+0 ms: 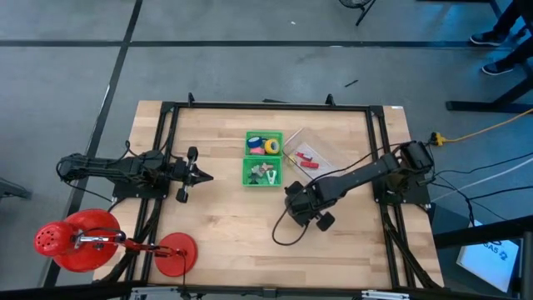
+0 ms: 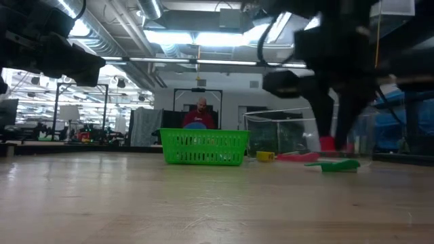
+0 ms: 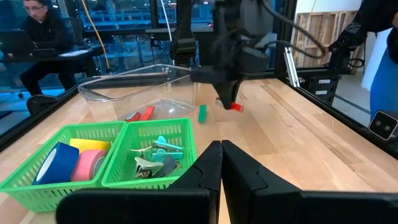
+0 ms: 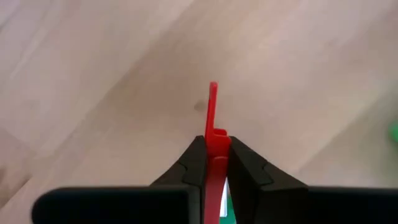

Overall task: Pick and place Stapler, Stapler remover, tape
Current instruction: Put the red stapler into the transparent bin

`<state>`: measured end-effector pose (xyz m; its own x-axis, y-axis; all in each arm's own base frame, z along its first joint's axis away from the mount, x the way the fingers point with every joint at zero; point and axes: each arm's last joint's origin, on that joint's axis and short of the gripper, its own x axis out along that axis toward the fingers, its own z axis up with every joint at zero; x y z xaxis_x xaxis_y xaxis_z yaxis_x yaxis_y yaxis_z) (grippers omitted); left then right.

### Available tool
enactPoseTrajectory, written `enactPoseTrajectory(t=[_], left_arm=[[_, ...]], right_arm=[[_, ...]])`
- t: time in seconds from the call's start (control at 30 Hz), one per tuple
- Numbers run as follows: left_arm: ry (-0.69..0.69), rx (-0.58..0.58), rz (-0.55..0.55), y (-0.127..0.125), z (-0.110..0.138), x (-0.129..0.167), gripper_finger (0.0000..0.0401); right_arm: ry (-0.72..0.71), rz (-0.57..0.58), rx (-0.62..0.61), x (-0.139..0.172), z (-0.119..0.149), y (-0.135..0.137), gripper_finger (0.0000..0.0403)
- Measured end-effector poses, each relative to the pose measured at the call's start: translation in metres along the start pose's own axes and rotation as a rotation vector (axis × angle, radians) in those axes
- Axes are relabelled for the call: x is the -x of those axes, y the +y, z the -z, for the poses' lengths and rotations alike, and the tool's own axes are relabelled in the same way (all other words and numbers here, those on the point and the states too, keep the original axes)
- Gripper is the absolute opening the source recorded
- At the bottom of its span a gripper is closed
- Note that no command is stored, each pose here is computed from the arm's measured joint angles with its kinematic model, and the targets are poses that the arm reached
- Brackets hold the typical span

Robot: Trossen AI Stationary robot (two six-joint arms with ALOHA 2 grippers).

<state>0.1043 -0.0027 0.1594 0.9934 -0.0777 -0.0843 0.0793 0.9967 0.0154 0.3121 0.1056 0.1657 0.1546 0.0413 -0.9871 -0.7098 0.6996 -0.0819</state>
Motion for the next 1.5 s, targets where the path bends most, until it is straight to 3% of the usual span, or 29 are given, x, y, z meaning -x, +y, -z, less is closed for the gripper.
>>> enactPoseTrajectory(t=[0.47, 0.67, 1.0, 1.5], left_arm=[[0.000, 0.000, 0.000, 0.000, 0.000, 0.000, 0.0007], [-0.001, 0.000, 0.000, 0.000, 0.000, 0.000, 0.0007], [0.000, 0.000, 0.000, 0.000, 0.000, 0.000, 0.0008], [0.000, 0.000, 0.000, 0.000, 0.000, 0.000, 0.0007]], right_arm=[[-0.107, 0.028, -0.060, 0.071, -0.013, -0.033, 0.0039], [-0.234, 0.045, -0.187, 0.110, 0.015, -0.052, 0.0039], [-0.326, 0.141, -0.458, 0.153, 0.068, -0.073, 0.0039], [-0.339, 0.209, -0.724, 0.169, 0.130, -0.110, 0.0040]])
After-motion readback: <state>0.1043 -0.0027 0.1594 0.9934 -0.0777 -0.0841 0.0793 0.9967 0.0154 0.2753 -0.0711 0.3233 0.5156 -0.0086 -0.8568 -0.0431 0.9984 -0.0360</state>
